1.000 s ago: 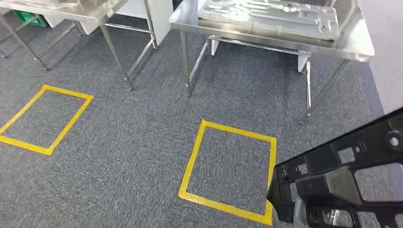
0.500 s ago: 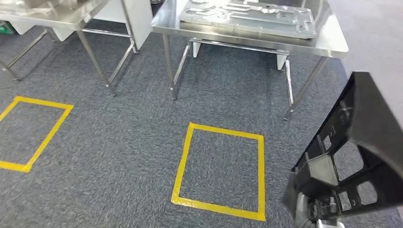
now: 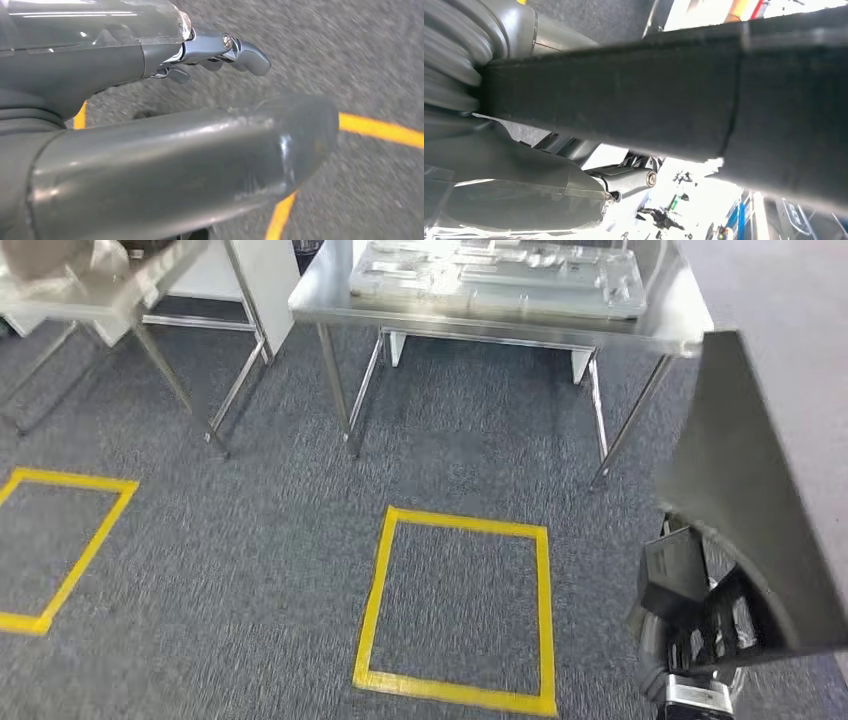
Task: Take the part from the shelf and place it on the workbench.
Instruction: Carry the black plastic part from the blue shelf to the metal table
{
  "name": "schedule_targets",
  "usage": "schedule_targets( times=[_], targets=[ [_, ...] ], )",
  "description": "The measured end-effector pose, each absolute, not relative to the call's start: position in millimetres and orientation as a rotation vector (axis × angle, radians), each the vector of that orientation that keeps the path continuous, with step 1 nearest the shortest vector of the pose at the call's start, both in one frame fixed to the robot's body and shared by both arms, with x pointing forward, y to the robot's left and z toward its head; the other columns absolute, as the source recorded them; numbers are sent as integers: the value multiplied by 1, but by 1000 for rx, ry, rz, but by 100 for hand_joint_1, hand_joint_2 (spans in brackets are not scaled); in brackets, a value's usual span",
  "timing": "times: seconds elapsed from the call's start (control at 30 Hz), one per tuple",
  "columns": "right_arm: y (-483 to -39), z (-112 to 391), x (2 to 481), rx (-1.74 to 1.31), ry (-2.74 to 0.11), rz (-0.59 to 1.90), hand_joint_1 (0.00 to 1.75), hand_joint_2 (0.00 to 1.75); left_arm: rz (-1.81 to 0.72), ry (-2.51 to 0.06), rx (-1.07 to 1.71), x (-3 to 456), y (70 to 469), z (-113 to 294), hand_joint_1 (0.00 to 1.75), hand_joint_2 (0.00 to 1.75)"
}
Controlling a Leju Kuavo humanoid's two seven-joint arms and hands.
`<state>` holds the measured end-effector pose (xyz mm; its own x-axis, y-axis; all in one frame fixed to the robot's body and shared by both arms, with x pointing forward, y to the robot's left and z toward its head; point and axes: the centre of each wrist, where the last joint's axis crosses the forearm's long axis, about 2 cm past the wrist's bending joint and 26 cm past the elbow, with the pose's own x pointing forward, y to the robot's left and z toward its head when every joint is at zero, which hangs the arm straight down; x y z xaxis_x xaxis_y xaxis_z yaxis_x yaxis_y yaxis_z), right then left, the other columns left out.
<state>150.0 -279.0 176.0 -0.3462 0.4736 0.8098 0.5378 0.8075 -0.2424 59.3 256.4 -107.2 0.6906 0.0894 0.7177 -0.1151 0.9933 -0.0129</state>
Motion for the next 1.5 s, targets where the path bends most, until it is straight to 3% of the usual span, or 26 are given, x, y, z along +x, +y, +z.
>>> schedule_targets(
  times=[0.97,1.5],
  targets=[
    [-283,185,159,-826,-1988,-77,175,175,105,-799,33,60,261,-108,0,0],
    [-271,196,190,-976,-1869,-43,175,175,49,-790,31,75,268,-106,0,0]
  ],
)
